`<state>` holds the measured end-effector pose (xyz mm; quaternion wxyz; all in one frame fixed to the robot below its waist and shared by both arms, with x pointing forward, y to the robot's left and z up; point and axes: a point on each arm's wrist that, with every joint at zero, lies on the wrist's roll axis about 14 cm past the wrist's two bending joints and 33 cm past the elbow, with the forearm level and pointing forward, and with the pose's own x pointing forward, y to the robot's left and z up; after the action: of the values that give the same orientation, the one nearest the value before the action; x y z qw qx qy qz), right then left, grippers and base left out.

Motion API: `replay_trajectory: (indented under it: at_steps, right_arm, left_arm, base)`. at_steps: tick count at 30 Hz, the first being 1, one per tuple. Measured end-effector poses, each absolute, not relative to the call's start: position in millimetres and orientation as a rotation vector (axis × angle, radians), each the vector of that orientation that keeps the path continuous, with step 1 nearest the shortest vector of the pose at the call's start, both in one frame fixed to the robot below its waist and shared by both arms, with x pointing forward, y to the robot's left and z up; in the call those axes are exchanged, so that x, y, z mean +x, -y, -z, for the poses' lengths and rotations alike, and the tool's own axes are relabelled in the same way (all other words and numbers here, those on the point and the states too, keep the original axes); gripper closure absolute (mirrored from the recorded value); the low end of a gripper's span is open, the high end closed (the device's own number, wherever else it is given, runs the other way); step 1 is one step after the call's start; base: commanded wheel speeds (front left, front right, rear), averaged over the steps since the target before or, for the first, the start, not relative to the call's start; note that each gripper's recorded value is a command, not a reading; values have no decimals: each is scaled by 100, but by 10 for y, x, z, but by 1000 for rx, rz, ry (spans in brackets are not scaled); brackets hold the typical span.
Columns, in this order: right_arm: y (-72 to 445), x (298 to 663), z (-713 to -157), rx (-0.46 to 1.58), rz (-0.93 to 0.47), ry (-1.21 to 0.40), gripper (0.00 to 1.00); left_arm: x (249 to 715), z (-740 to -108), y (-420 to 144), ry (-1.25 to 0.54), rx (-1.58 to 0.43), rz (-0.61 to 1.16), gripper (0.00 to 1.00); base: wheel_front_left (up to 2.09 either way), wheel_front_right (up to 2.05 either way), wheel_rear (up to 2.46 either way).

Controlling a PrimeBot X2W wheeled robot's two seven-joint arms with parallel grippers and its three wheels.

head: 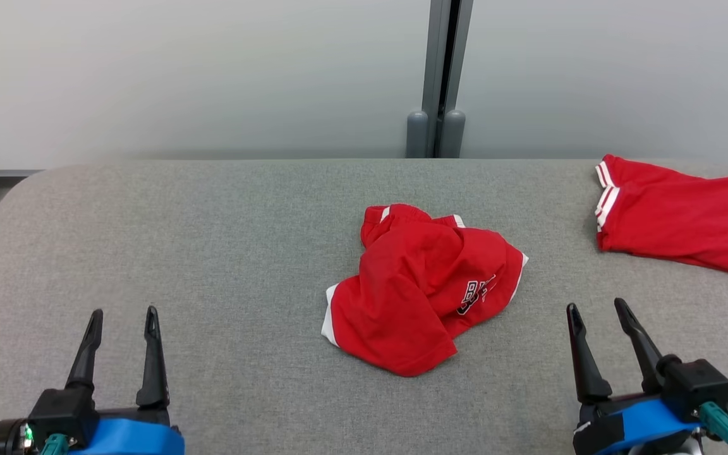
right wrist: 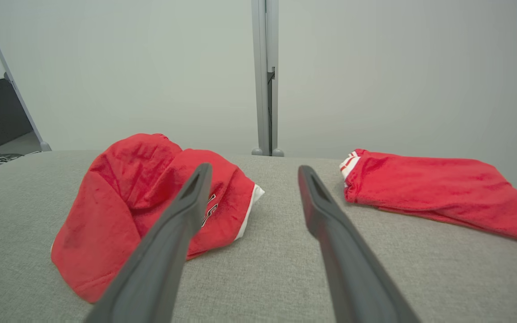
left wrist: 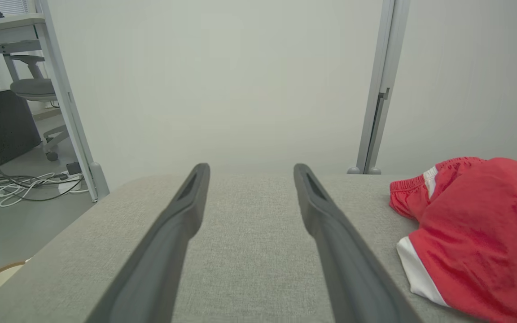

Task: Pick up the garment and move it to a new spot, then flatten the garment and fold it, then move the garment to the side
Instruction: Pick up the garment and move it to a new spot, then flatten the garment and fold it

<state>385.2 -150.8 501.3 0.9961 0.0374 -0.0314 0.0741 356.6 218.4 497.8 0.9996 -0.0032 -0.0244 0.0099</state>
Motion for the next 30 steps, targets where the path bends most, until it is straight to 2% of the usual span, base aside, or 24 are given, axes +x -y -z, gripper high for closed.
replay_trajectory:
  at_steps: [8,30]
  right_arm:
    - [1539,3724,-4912,75,-139,31,0]
    - [1576,3678,-4840,71,-128,8,0]
  left_arm:
    - [3433,-4903,-2198,26,16,-26,0]
    - [3437,-4870,-2146,16,20,-11,0]
  base:
    - [0,0,0]
    - [0,0,0]
